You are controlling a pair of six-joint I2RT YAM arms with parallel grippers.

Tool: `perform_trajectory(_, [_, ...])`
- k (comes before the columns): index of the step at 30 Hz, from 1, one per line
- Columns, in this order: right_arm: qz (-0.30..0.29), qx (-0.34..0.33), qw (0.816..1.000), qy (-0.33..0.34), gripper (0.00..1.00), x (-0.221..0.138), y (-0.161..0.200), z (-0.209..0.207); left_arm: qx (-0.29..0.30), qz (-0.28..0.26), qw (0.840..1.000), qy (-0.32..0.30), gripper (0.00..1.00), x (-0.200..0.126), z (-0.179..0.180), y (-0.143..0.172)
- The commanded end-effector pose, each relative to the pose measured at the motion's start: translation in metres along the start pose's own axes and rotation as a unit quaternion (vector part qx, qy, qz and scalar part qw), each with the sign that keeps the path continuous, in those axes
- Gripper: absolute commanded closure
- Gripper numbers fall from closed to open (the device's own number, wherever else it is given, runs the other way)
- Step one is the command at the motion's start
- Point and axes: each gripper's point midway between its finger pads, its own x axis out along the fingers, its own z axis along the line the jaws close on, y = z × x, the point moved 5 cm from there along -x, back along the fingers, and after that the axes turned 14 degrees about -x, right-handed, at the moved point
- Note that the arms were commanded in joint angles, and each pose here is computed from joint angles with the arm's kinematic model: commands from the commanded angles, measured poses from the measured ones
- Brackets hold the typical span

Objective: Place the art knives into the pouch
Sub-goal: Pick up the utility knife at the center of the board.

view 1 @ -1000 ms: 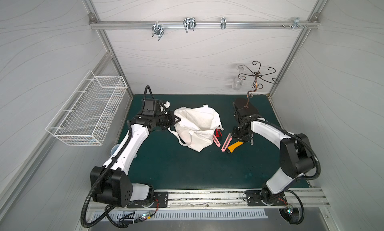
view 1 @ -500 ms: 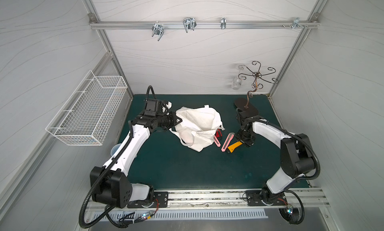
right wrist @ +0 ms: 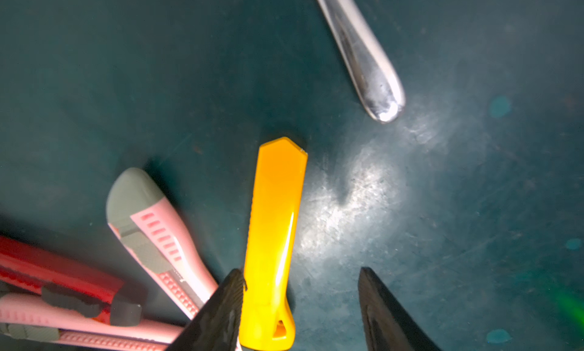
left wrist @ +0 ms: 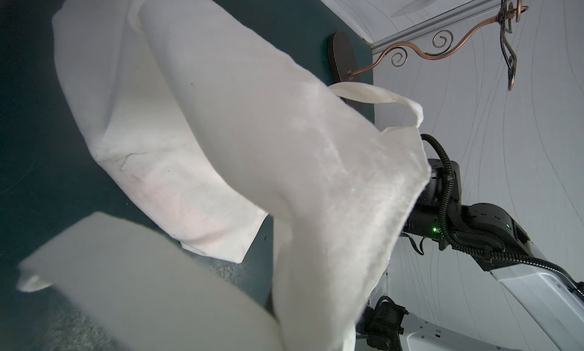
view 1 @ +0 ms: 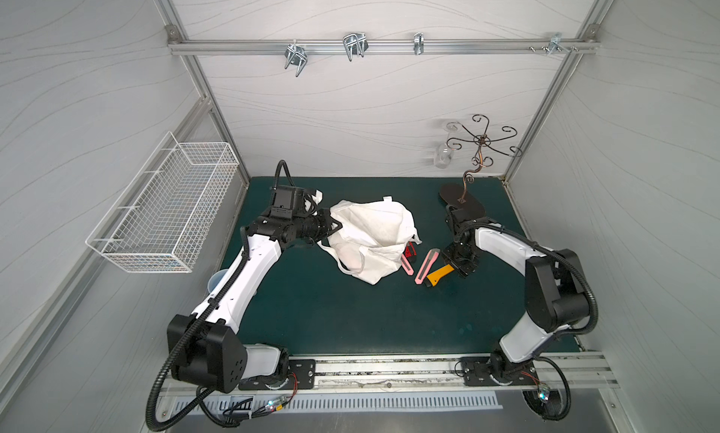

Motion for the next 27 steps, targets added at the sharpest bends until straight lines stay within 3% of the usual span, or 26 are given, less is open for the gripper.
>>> perform_trajectory(1, [0.011,0.019,1.000,-0.002,0.39,0.007,-0.004,0.007,0.026,-0.010,1.000,0.013,1.00,-0.007,-0.009,0.001])
perform_trajectory(14, [0.028,0.006,1.000,0.009,0.41,0.028,-0.008,0.014,0.026,-0.008,1.000,0.009,1.00,-0.004,-0.008,-0.001])
perform_trajectory(18, [0.031,-0.003,0.999,0.024,0.52,0.037,-0.008,0.010,0.027,-0.007,1.000,0.007,1.00,-0.005,-0.008,0.000])
perform_trajectory(27, [0.013,-0.034,0.999,0.029,0.64,0.032,-0.012,0.009,0.031,-0.007,0.999,0.007,1.00,-0.005,-0.010,0.001])
